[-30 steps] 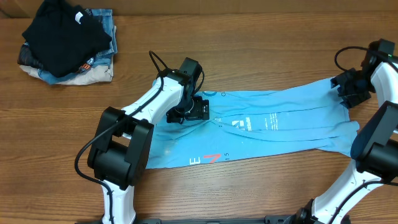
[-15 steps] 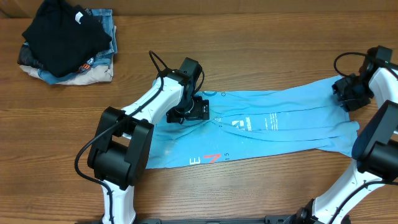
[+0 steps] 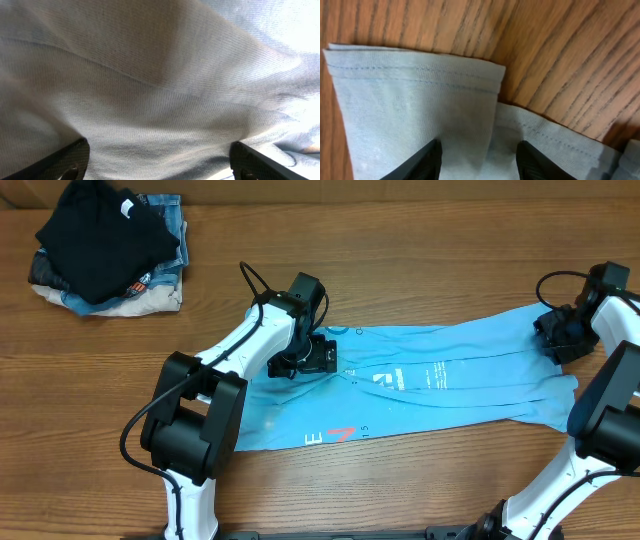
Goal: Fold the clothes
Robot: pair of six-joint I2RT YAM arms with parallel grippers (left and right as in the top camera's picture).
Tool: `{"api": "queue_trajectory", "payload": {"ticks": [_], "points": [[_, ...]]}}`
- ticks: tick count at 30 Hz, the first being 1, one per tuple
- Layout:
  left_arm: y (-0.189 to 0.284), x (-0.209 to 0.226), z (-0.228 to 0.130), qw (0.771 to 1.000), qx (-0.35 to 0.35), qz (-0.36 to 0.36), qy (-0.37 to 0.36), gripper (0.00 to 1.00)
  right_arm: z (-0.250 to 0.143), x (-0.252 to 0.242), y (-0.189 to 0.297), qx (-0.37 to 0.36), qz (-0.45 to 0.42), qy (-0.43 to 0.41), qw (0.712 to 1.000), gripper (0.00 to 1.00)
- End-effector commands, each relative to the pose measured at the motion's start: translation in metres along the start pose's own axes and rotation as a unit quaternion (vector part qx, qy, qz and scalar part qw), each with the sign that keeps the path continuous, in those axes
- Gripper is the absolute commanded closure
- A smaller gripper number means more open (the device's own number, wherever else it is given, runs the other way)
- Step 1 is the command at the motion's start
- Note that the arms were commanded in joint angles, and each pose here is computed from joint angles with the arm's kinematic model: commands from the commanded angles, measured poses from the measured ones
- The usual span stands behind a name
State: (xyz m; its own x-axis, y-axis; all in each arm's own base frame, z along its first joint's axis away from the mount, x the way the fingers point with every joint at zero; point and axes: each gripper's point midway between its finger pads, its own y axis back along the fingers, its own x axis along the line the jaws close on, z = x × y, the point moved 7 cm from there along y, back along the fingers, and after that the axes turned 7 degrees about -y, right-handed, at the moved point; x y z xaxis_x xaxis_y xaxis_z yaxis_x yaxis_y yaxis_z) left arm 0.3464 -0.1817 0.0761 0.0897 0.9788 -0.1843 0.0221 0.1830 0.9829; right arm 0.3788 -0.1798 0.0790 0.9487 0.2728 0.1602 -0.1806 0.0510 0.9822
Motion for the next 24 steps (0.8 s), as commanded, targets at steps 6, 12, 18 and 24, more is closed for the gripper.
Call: {"api": "queue_trajectory", "payload": {"ticks": [6,12,18,24], "points": [[-0.0327,0.0157,-0.0118,0.999,0.038,0.029,0.010,0.07,0.0018,0.0027,0.0000,-0.005,0.011,-0.004,1.000,0.56],[-0.0326,0.0157,-0.0119,0.999,0.038,0.030,0.010,0.07,0.0025,0.0025,0.0000,-0.007,0.009,-0.004,1.000,0.61],[-0.0326,0.0157,-0.0119,0.999,0.038,0.030,0.009,0.06,0.0043,0.0020,0.0000,-0.015,0.006,-0.004,1.000,0.72],[-0.0326,0.0157,-0.0119,0.999,0.038,0.030,0.009,0.07,0.0057,0.0036,0.0001,-0.019,0.010,-0.004,1.000,0.74]]}}
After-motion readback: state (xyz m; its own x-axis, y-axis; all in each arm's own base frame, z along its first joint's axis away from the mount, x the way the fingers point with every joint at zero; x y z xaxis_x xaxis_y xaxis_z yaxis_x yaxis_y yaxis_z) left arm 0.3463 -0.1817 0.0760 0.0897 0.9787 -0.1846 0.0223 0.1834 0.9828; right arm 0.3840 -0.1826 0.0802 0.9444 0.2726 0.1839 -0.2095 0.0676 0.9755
